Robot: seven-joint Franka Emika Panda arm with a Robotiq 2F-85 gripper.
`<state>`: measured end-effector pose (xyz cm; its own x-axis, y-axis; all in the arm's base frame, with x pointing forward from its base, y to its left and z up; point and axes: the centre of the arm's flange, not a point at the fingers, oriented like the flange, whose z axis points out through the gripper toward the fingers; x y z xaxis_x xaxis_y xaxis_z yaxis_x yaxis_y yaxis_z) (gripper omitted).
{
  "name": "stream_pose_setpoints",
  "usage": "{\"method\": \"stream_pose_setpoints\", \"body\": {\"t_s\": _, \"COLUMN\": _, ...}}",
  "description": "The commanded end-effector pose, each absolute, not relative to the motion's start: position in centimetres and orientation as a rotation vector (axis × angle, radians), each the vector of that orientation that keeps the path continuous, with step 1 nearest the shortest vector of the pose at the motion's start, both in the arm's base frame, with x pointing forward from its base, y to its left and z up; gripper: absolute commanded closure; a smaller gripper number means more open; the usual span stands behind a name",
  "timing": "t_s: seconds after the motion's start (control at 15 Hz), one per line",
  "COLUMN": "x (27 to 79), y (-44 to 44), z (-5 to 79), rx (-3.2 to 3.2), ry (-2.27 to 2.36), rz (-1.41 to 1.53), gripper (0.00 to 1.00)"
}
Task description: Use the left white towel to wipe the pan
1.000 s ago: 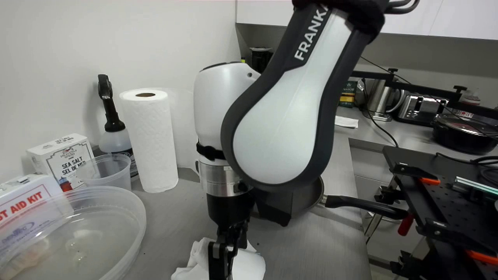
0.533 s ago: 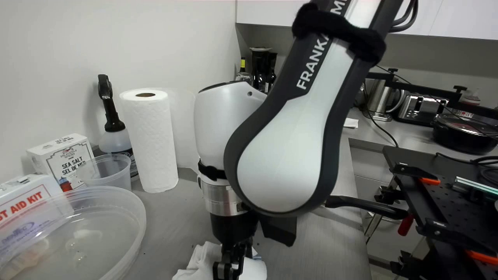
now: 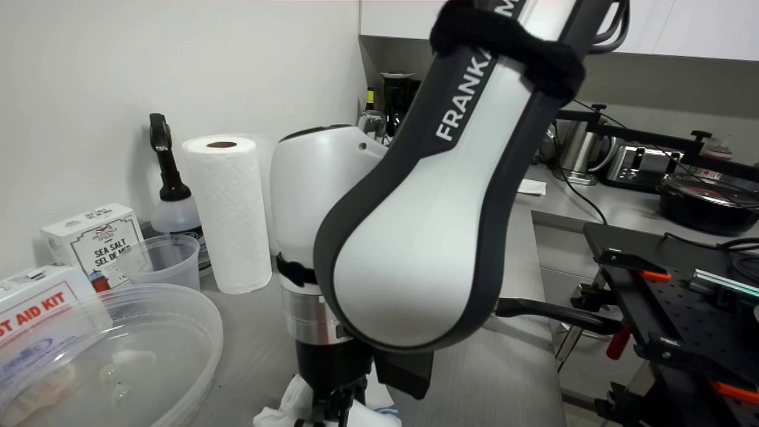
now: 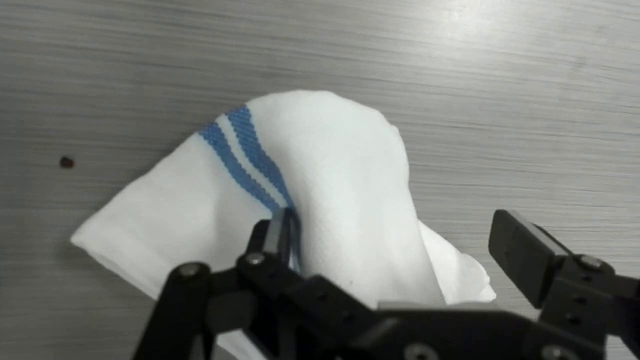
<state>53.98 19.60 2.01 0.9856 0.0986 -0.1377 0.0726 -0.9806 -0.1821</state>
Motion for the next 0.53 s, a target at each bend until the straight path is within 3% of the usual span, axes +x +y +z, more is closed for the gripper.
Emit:
{"method": "stream_pose_setpoints", "body": {"t_s": 0.0, "x": 55.1, "y": 20.2, "z": 1.1, "rx": -2.963, "ry": -0.103, "rz": 0.188, "gripper": 0.00}}
{"method": "stream_pose_setpoints", "body": {"t_s": 0.33, "x": 55.7, "y": 19.4, "z": 0.3, "rx": -2.980, "ry": -0.099, "rz": 0.166, "gripper": 0.00}}
{"method": "stream_pose_setpoints", "body": {"t_s": 0.4, "x": 55.8, "y": 19.2, "z": 0.2, "rx": -2.982, "ry": -0.096, "rz": 0.169, "gripper": 0.25}}
{"method": "stream_pose_setpoints", "body": {"t_s": 0.47, "x": 55.8, "y": 18.9, "z": 0.0, "rx": -2.986, "ry": -0.094, "rz": 0.169, "gripper": 0.26}}
